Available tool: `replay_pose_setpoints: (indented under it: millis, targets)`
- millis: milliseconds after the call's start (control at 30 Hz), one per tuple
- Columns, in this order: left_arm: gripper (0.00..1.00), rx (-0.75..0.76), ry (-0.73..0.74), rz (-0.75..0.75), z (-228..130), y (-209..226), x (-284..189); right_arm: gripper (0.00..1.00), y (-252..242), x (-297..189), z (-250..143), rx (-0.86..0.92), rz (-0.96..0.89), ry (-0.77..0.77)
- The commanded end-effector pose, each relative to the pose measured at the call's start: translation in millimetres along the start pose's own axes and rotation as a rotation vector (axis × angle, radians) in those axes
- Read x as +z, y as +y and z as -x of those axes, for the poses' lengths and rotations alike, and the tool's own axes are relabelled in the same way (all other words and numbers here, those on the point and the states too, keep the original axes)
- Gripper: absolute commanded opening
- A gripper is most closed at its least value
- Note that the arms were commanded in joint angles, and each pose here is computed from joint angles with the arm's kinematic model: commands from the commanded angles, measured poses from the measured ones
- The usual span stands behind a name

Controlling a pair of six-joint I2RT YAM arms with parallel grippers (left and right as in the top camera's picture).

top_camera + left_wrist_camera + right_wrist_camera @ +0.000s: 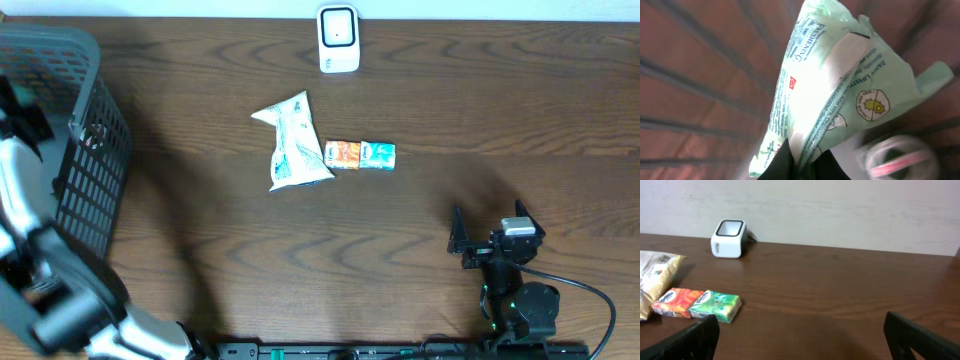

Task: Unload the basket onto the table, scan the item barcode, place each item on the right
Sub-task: 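Reach the left gripper into the basket and grasp the light green wipes pack, then hold the wipes pack under the scanner and drop it right of the packs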

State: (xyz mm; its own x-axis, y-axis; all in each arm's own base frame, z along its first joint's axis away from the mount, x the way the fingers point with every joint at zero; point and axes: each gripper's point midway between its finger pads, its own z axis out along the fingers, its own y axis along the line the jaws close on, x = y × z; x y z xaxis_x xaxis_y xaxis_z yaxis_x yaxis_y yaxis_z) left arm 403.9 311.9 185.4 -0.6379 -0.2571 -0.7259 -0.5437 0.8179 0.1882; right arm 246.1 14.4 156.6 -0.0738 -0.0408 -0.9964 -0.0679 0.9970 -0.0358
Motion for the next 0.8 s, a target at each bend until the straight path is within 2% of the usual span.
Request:
replay_pose_setpoints:
  millis: [0, 133, 167, 200, 300, 400, 433, 533, 733, 767]
  targets:
    - [0.07, -0.176, -0.298, -0.148, 82, -7, -107, 0.99, -2, 0, 0, -0.009, -0.008, 0.000]
    - [0.07, -0.418, -0.452, -0.197, 111, 5, -183, 0.99, -2, 0, 0, -0.009, -0.008, 0.000]
    - [0.07, -0.548, -0.505, -0.311, 121, -3, -223, 0.99, -2, 0, 0, -0.009, -0.008, 0.000]
    - [0.07, -0.593, -0.521, -0.391, 125, -13, -242, 0.99, -2, 0, 0, -0.009, -0.008, 0.000]
    - [0.07, -0.634, -0.526, -0.589, 131, -52, -284, 0.99, -2, 0, 0, -0.009, -0.008, 0.000]
    - [0.07, -0.568, -0.477, -0.758, 126, -112, -311, 0.99, -2, 0, 0, -0.009, -0.008, 0.000]
    - [0.07, -0.510, -0.411, -0.854, 115, -157, -322, 0.99, -2, 0, 0, -0.009, -0.008, 0.000]
    - [0.08, -0.409, -0.300, -0.992, 93, -230, -335, 0.99, -2, 0, 0, -0.009, -0.008, 0.000]
    - [0.07, -0.235, -0.105, -1.103, 34, -362, -333, 0.99, -2, 0, 0, -0.009, -0.008, 0.000]
    - [0.07, -0.175, -0.057, -1.152, 10, -407, -334, 0.99, -2, 0, 0, -0.008, -0.008, 0.000]
